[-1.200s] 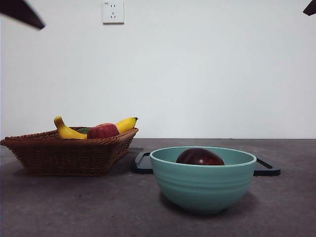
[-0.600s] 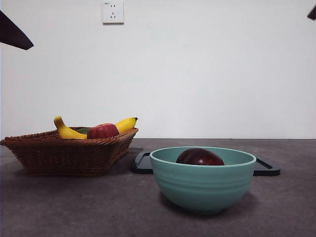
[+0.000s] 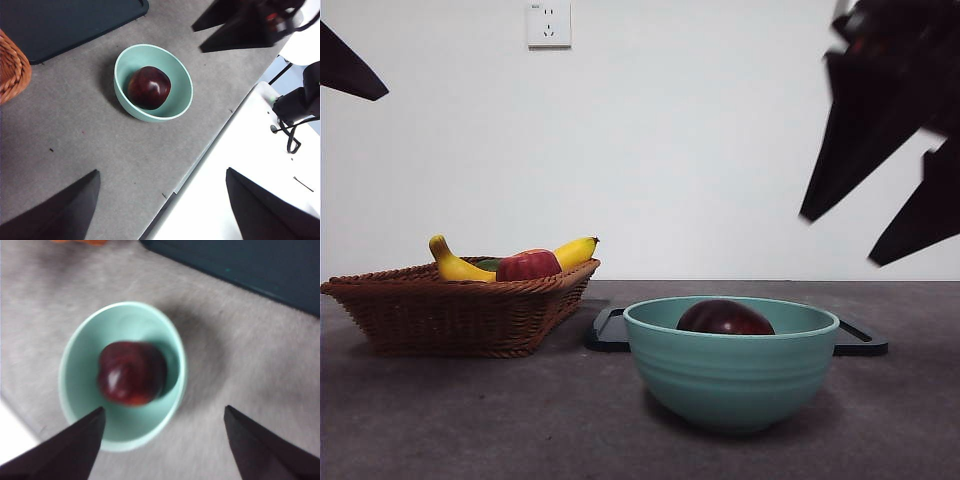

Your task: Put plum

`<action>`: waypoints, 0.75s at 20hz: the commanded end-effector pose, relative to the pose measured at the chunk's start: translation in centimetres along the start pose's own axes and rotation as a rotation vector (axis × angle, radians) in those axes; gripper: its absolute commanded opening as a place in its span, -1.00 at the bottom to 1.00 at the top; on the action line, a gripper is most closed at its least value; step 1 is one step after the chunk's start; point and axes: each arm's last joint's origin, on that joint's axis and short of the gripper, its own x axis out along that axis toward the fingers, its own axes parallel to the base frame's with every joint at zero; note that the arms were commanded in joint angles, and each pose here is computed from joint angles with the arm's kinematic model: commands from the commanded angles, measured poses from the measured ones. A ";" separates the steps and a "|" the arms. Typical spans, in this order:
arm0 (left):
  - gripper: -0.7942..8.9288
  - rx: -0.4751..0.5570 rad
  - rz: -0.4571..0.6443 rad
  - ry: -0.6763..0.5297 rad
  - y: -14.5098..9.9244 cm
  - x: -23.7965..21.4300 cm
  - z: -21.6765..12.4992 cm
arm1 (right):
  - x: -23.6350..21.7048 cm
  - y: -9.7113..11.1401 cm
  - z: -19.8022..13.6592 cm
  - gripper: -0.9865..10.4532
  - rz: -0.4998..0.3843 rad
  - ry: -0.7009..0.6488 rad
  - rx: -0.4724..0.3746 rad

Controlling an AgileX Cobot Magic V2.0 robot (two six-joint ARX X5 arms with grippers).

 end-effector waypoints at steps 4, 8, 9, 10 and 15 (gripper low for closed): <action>-0.01 0.017 -0.009 -0.018 -0.1 -0.1 0.4 | 3.7 -0.3 0.8 -0.38 -0.047 0.037 -0.001; -0.01 0.017 -0.009 -0.019 -0.1 -0.1 0.4 | 5.4 -0.6 0.9 -0.46 -0.079 0.063 -0.007; -0.01 0.017 -0.009 -0.019 -0.1 -0.1 0.4 | 5.8 -0.7 0.9 -0.47 -0.078 0.070 -0.005; -0.01 0.017 -0.009 -0.019 -0.1 -0.1 0.4 | 6.1 -0.7 0.9 -0.50 -0.079 0.077 -0.007; -0.01 0.017 -0.009 -0.019 -0.1 -0.1 0.4 | 6.7 -0.5 1.0 -0.81 -0.069 0.072 -0.019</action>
